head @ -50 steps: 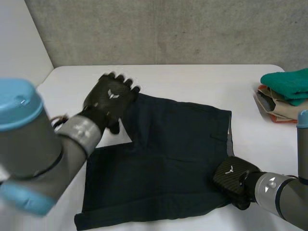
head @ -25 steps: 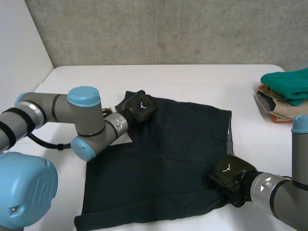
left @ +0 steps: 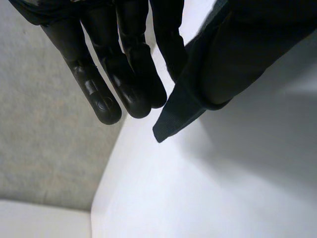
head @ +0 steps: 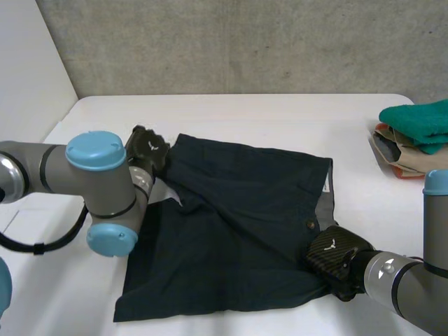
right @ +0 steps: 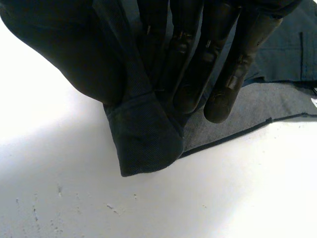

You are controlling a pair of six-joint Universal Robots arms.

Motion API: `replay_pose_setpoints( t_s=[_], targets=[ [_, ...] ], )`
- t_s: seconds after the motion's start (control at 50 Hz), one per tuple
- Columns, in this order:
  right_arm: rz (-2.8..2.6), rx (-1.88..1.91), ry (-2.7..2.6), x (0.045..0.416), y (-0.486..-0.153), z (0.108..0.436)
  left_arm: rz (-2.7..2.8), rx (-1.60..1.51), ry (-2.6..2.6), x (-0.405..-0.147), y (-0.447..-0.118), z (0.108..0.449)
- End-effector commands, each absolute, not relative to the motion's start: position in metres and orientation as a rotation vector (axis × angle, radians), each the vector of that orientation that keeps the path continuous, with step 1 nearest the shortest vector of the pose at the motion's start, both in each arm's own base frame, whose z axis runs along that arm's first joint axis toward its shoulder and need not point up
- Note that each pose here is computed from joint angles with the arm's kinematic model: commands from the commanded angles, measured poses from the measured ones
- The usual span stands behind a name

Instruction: Fold the laundry.

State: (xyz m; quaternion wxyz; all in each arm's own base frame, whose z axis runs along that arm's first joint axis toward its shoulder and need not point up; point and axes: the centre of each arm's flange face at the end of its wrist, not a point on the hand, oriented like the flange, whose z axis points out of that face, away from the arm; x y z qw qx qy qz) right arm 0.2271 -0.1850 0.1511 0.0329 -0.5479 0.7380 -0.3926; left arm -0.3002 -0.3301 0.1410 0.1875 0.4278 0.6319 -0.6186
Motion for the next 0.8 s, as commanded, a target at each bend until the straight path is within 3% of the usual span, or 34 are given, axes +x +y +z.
replay_pose_setpoints(
  t_s=[0.02, 0.14, 0.22, 0.34, 0.4, 0.58, 0.8],
  targets=[
    [-1.229, -1.646, 2.282, 0.228, -0.187, 0.152, -1.616, 1.185, 1.906, -0.296, -0.315, 0.128],
    [-1.246, -1.588, 2.3, 0.227, -0.19, 0.153, -1.653, 1.078, 2.089, -0.294, -0.309, 0.131],
    [-1.275, -1.563, 2.3, 0.228, -0.192, 0.154, -1.764, 0.954, 2.142, -0.291, -0.308, 0.161],
    [-1.303, -1.465, 2.317, 0.23, -0.196, 0.157, -1.864, 0.822, 2.196, -0.267, -0.274, 0.206],
    [-1.319, -1.416, 2.321, 0.231, -0.199, 0.158, -1.85, 0.866, 2.221, -0.259, -0.25, 0.211],
    [-1.343, -1.372, 2.326, 0.231, -0.203, 0.158, -1.658, 1.135, 2.435, -0.235, -0.158, 0.198],
    [-1.371, -1.365, 2.315, 0.232, -0.205, 0.158, -1.365, 1.12, 2.659, -0.221, -0.128, 0.162]
  ],
)
